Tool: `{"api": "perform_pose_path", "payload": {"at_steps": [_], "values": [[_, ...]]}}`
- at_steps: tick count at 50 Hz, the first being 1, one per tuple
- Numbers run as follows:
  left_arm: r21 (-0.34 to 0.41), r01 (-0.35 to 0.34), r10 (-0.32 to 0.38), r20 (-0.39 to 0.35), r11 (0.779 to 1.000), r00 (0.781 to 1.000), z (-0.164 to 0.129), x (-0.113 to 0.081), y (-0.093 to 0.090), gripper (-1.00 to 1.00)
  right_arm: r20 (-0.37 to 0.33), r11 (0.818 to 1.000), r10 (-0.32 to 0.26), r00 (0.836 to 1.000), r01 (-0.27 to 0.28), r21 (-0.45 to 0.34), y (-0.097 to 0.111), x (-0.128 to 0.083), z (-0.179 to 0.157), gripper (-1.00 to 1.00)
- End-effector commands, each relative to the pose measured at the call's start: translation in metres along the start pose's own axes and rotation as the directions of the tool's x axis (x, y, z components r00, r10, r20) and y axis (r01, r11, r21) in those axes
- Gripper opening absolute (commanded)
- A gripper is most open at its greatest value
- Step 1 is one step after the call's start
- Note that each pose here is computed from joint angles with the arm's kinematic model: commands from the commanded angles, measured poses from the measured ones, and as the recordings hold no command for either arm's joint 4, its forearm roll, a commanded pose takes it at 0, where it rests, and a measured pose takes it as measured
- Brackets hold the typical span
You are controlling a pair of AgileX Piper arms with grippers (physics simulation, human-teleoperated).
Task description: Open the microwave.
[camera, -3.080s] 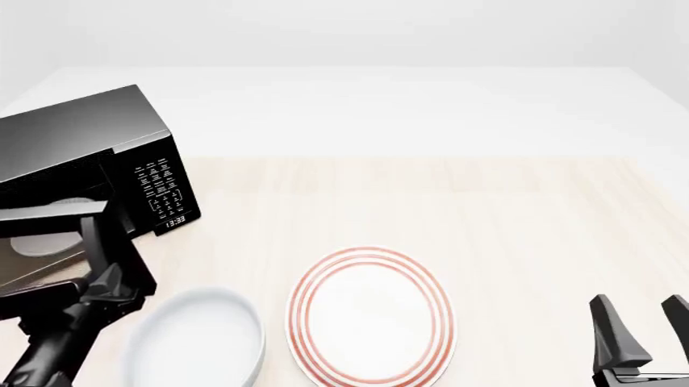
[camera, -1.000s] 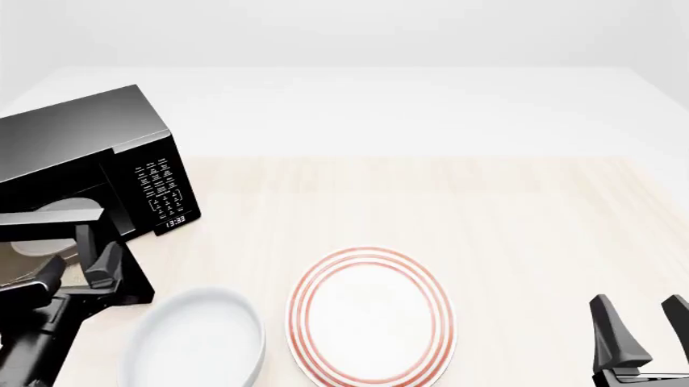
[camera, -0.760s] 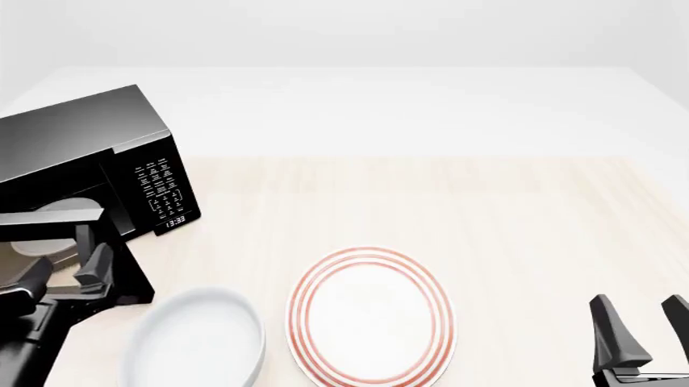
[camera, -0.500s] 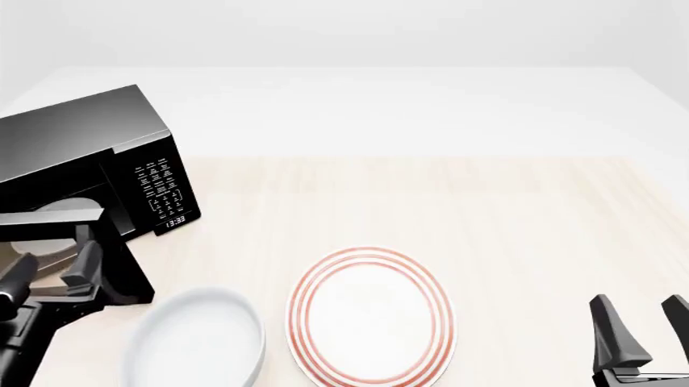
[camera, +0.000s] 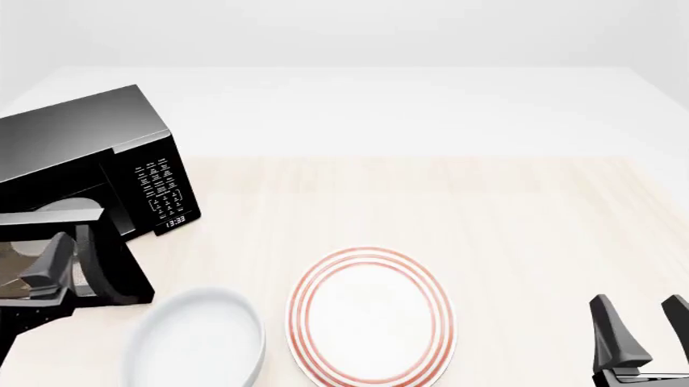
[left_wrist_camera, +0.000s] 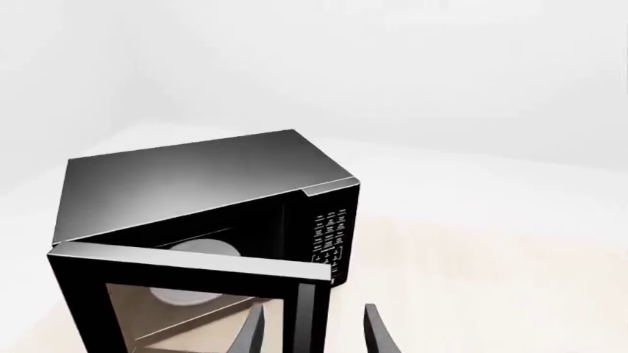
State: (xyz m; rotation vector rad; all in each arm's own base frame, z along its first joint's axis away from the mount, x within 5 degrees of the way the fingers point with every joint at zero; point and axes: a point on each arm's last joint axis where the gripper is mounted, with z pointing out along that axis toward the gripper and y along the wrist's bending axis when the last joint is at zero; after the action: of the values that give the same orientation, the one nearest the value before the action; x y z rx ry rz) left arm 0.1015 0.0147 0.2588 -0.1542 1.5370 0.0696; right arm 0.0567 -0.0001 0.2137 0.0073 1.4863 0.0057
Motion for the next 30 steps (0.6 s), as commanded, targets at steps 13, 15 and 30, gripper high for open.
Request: {"api": "perform_pose_path", "payload": {"at_steps": [13, 15, 30], "values": [[0.019, -0.054, 0.053, 0.034, 0.998, 0.998, -0.003, -0.058, -0.005, 1.0, 0.0, 1.0, 0.0, 1.0, 0.0, 0.0, 0.0, 0.0, 0.0, 1.0], [0.024, -0.053, 0.052, 0.037, 0.998, 0.998, -0.002, -0.052, -0.005, 1.0, 0.0, 1.0, 0.0, 1.0, 0.0, 0.0, 0.0, 0.0, 0.0, 1.0], [0.034, -0.1, 0.099, 0.036, 0.994, 0.994, 0.035, -0.069, -0.009, 1.0, 0.0, 1.0, 0.0, 1.0, 0.0, 0.0, 0.0, 0.0, 0.0, 1.0]]}}
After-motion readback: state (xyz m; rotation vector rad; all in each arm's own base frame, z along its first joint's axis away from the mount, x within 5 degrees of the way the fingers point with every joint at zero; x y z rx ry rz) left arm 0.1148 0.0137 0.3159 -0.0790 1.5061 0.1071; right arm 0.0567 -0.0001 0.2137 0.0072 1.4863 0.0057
